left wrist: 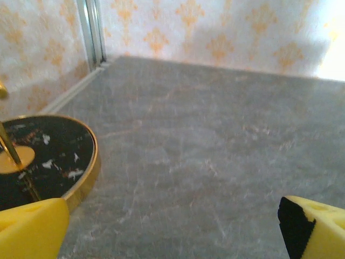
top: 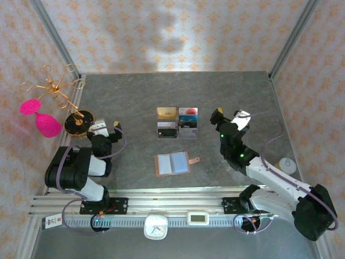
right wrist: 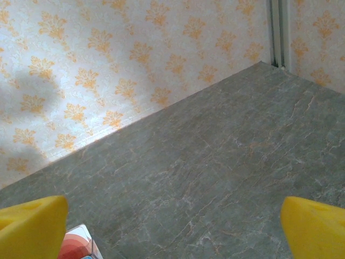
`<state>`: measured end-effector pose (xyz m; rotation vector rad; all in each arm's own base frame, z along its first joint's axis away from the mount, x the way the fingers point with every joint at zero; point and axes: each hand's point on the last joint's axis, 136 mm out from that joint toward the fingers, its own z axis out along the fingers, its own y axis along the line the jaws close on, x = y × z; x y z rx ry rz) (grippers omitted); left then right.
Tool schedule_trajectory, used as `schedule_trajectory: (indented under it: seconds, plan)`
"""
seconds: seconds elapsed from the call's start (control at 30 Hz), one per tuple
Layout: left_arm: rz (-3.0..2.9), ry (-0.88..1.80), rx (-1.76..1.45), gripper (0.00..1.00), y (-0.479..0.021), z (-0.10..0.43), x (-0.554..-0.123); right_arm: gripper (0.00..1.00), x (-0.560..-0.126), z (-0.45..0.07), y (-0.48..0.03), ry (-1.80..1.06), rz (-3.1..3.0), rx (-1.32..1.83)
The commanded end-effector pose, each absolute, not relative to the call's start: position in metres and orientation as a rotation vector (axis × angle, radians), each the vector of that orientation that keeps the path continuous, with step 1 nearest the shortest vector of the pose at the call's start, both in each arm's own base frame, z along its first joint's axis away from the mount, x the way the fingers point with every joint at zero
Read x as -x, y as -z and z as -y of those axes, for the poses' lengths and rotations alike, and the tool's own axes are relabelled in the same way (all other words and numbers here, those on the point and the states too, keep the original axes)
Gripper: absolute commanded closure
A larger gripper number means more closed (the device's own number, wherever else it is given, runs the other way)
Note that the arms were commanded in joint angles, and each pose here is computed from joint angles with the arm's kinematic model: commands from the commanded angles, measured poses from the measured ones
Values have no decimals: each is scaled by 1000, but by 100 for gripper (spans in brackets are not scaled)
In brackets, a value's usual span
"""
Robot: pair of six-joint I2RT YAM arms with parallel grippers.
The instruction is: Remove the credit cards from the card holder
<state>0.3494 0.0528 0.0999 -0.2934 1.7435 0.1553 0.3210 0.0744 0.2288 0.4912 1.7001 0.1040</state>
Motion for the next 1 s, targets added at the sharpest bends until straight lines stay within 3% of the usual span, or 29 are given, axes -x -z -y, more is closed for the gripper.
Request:
schedule_trajectory:
  seconds: [0.0, 0.23, 0.5, 0.8, 0.97]
  plan:
    - [-1625, -111, 287, 1, -135, -48, -367, 0, -318, -64, -229, -42, -1683, -458]
    - [-1601, -186, 363, 1, -136, -57, -360, 0, -318, -6, -232, 132, -1563, -560]
    - [-1600, -187, 360, 1, -136, -57, -361, 0, -333, 46, -193, 187, -1531, -526]
    - [-1599, -186, 358, 1, -137, -57, -361, 0, -368, 38, -140, 137, -1650, -409]
    - [-1600, -187, 358, 1, -137, -57, -361, 0, -367, 34, -127, 90, -1653, -375]
